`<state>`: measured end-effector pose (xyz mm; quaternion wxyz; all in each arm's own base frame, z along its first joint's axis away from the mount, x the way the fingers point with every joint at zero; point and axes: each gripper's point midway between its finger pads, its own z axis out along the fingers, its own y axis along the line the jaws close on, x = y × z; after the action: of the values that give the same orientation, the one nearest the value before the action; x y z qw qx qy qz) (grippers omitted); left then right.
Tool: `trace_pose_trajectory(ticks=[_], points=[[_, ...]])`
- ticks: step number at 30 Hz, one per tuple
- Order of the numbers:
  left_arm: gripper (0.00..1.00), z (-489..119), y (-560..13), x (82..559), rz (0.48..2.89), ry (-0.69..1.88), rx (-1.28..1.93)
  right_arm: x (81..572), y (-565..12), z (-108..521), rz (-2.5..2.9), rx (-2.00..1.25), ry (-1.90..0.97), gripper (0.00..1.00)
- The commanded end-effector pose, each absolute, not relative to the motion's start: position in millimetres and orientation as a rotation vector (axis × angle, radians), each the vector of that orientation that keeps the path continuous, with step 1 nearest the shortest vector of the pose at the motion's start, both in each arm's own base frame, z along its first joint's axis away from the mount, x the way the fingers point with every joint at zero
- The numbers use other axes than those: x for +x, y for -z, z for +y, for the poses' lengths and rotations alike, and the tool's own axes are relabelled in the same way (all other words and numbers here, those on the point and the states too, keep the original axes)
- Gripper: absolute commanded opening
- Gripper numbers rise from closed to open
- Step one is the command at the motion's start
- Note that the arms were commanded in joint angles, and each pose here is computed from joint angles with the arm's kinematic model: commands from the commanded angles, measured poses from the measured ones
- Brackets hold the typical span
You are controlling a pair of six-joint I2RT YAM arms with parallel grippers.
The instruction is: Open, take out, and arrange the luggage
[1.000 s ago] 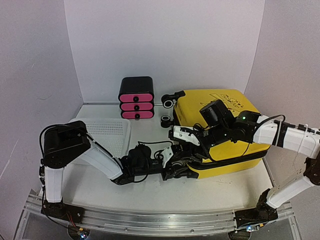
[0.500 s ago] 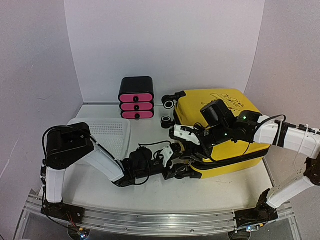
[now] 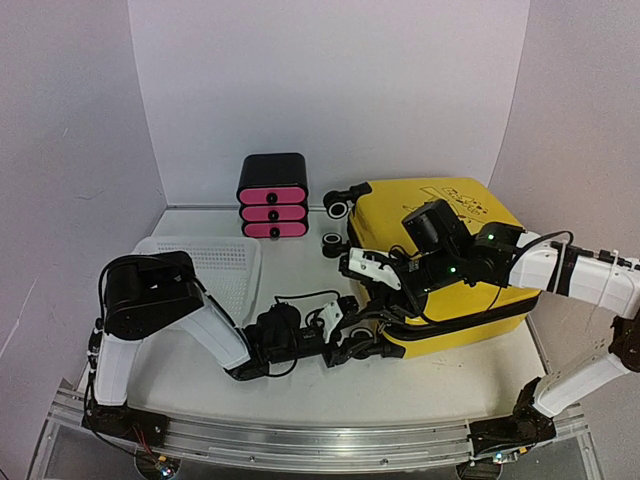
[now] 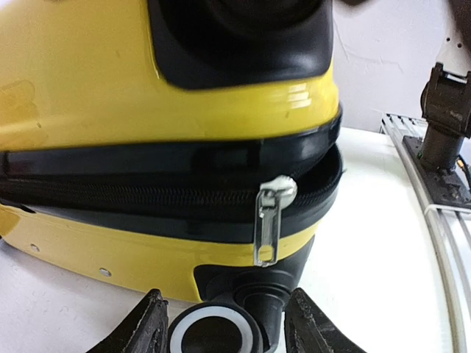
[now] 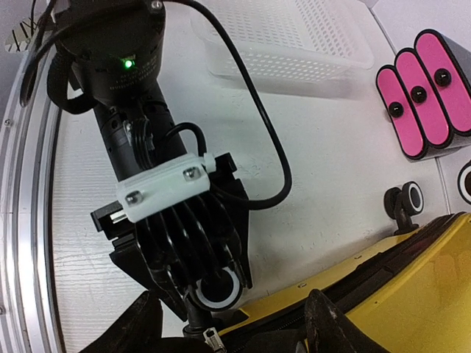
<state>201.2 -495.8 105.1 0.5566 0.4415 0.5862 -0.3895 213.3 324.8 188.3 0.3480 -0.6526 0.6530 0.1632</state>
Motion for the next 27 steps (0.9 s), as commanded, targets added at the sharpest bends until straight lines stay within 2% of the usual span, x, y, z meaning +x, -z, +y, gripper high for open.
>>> trace_pose_trajectory(ticks=[1, 5, 7, 10, 15, 22, 24, 27], points=[[0.53, -511, -129, 206, 1.306, 0.975, 0.981, 228, -250, 333, 1.559, -1.523, -0.445, 0.06], [0.53, -516, -132, 215, 1.351, 1.005, 0.897, 229, -251, 334, 1.566, -1.517, -0.448, 0.04], [0.59, -517, -134, 222, 1.38, 1.011, 0.836, 230, -251, 335, 1.57, -1.515, -0.449, 0.04], [0.61, -516, -135, 222, 1.397, 0.98, 0.786, 233, -250, 334, 1.584, -1.502, -0.437, 0.03], [0.6, -521, -134, 213, 1.385, 0.976, 0.779, 237, -250, 333, 1.598, -1.486, -0.415, 0.02], [0.75, -533, -135, 192, 1.317, 0.983, 0.828, 239, -250, 335, 1.601, -1.483, -0.42, 0.01], [0.72, -535, -137, 196, 1.32, 0.971, 0.805, 238, -250, 335, 1.599, -1.482, -0.424, 0.01], [0.57, -533, -136, 210, 1.35, 0.93, 0.73, 238, -247, 335, 1.606, -1.486, -0.427, 0.01]])
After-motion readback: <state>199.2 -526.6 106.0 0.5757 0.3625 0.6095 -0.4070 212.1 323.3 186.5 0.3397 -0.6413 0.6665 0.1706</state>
